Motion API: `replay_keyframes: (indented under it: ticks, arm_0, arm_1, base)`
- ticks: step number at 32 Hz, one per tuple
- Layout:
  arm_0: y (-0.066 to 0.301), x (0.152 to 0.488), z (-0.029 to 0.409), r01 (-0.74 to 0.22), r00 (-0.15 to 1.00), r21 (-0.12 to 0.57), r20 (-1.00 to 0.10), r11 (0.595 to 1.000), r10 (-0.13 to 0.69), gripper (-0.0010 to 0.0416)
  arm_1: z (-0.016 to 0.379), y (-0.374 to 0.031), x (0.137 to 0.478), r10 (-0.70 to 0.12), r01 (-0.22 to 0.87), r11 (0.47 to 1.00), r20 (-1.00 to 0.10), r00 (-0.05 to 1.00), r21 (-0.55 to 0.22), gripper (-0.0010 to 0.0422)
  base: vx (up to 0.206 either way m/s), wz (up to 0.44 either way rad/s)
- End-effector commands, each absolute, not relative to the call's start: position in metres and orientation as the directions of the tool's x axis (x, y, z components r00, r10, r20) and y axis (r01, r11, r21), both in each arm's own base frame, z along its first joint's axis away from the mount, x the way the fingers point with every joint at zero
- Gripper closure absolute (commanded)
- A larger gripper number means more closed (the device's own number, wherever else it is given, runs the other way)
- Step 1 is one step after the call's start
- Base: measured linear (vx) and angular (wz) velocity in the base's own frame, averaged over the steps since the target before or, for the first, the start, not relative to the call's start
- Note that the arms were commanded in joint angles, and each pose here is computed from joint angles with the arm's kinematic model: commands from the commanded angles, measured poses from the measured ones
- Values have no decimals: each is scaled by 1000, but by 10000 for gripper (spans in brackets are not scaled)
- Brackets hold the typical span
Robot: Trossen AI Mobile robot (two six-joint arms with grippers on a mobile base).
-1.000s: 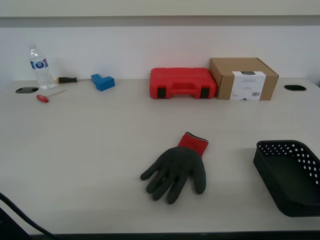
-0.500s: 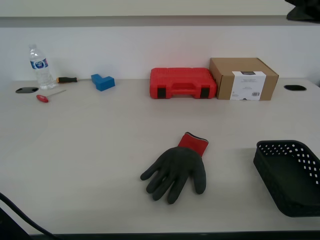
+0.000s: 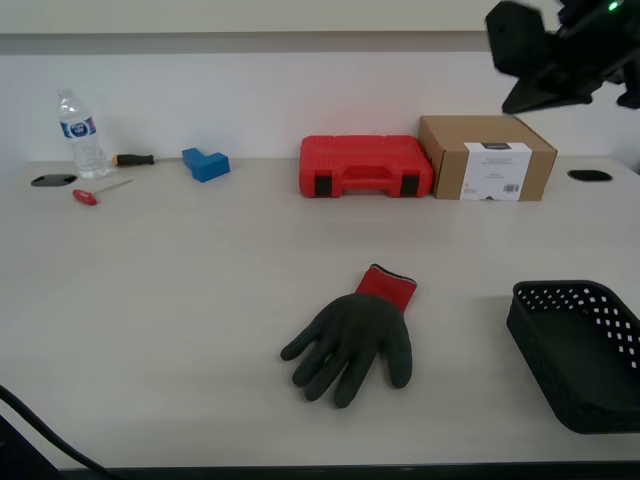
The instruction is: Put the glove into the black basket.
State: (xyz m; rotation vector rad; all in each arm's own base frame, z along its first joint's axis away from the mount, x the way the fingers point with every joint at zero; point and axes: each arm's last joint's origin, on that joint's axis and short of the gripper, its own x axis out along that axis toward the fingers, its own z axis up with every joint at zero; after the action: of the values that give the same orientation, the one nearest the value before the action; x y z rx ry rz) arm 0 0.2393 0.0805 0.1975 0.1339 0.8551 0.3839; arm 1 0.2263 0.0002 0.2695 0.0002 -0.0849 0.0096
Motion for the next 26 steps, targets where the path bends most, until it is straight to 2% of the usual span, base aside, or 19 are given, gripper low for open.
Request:
replay_keyframes:
  ticks: [1,8,10,15,18,21,26]
  arm_0:
    - [104,254,180,-307,499,265,-773,914,392,405]
    - [162,280,153,-396,356,242,-849,885,392,405]
    - [183,285,143,-413,308,202,-887,888,345,405]
    - [211,290,130,-446,283,144,-914,883,292,405]
    - [230,291,112,-472,194,105,-956,875,219,405]
    - [238,292,98,-494,132,84,-977,865,170,405]
    - [248,294,69,-507,77,80,-988,858,137,405]
  arm_1:
    - [270,0,226,11,-11,1000,91,996,0,412]
    - [270,0,226,11,-11,1000,91,996,0,412]
    - [270,0,226,11,-11,1000,91,996,0,412]
    - [270,0,226,11,-11,1000,92,996,0,412]
    - [270,0,226,11,-11,1000,91,996,0,412]
    - [271,0,226,11,-11,1000,92,996,0,412]
    - [270,0,226,11,-11,1000,91,996,0,412]
  base:
    - [0,0]
    - [0,0]
    - [0,0]
    - [0,0]
    - [0,0]
    - [0,0]
    - [0,0]
